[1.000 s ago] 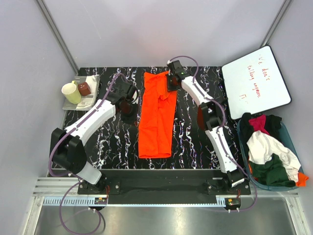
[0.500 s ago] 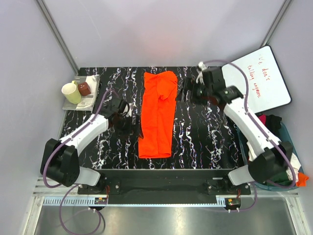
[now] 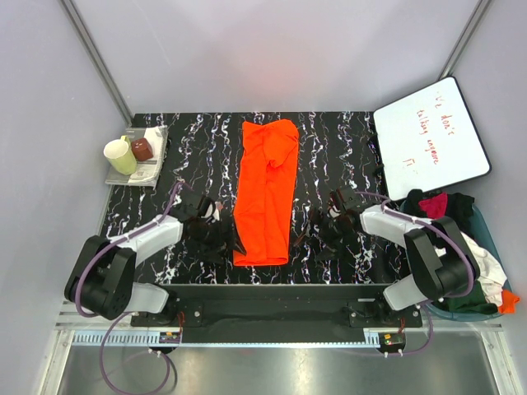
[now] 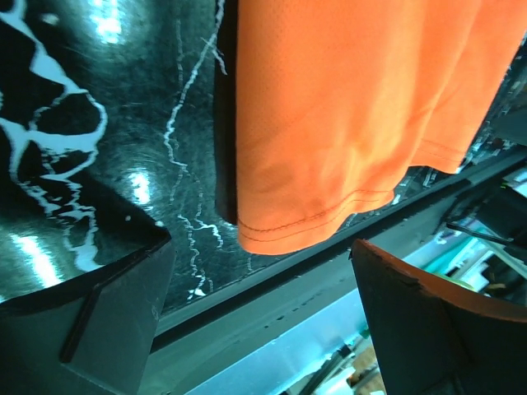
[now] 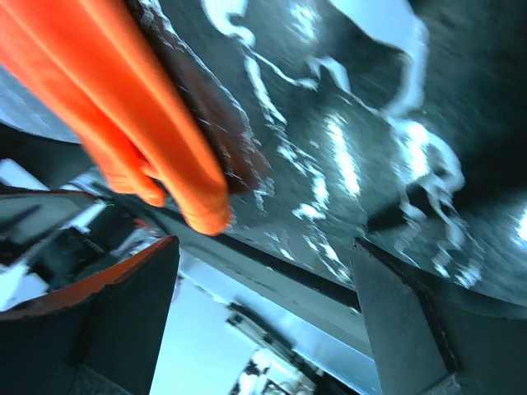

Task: Fold and stack the t-shirts
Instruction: Fold the tshirt

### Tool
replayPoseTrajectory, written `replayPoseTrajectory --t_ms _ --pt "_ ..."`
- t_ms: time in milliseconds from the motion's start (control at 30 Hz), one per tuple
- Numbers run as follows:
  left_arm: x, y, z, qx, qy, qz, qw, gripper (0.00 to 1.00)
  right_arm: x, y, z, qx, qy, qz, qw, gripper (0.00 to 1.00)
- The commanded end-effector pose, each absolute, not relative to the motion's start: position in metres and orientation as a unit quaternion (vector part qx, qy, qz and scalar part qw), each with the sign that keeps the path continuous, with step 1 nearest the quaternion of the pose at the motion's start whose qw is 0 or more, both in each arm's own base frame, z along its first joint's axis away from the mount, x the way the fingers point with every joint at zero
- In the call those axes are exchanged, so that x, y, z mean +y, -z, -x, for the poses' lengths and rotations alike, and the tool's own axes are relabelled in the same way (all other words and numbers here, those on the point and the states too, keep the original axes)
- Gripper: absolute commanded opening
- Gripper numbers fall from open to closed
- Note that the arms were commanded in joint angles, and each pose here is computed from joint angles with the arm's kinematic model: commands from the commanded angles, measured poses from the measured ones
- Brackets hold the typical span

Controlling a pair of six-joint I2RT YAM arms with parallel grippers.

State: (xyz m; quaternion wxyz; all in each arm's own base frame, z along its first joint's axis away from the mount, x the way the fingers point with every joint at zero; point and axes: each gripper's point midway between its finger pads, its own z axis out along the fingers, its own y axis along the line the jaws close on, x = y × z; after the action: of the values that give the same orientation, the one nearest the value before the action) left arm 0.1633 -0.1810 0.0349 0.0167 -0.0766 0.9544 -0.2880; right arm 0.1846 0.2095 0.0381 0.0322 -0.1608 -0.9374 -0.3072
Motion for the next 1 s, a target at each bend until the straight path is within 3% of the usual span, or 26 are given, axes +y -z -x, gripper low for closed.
replayPoseTrajectory --t_ms 0,300,433,467,533,567,600,633,700,967 --pt "-0.186 -0.031 -0.164 0.947 0.309 0.085 0.025 0.95 0.239 -0.047 -0.198 -0.911 0.378 0.162 0.025 0.91" --pt "-0.186 -0.02 -0.164 0.948 0.304 0.097 0.014 0.86 0.277 -0.025 -0.181 -0.905 0.388 0.158 0.077 0.85" --pt "-0.186 -0.018 -0.164 0.948 0.301 0.101 0.014 0.76 0.288 -0.017 -0.172 -0.901 0.383 0.167 0.117 0.7" --pt "-0.187 -0.018 -0.166 0.948 0.303 0.1 0.016 0.72 0.288 -0.018 -0.17 -0.9 0.382 0.17 0.125 0.56" --pt "-0.187 -0.017 -0.166 0.948 0.302 0.099 0.012 0.46 0.289 -0.023 -0.171 -0.901 0.38 0.166 0.126 0.39" --pt "-0.188 -0.018 -0.168 0.948 0.304 0.099 0.012 0.36 0.285 -0.023 -0.168 -0.905 0.366 0.17 0.133 0.22" --pt "-0.188 -0.018 -0.169 0.948 0.303 0.097 0.014 0.21 0.283 -0.024 -0.169 -0.91 0.36 0.164 0.124 0.16" --pt "-0.19 -0.019 -0.173 0.948 0.304 0.096 0.016 0.0 0.286 -0.033 -0.175 -0.911 0.365 0.154 0.11 0.1" --pt "-0.192 -0.023 -0.177 0.946 0.309 0.092 0.021 0.0 0.282 -0.035 -0.174 -0.917 0.354 0.148 0.108 0.0" --pt "-0.195 -0.072 -0.207 0.946 0.309 0.058 0.08 0.0 0.295 -0.064 -0.189 -0.911 0.384 0.121 0.091 0.0"
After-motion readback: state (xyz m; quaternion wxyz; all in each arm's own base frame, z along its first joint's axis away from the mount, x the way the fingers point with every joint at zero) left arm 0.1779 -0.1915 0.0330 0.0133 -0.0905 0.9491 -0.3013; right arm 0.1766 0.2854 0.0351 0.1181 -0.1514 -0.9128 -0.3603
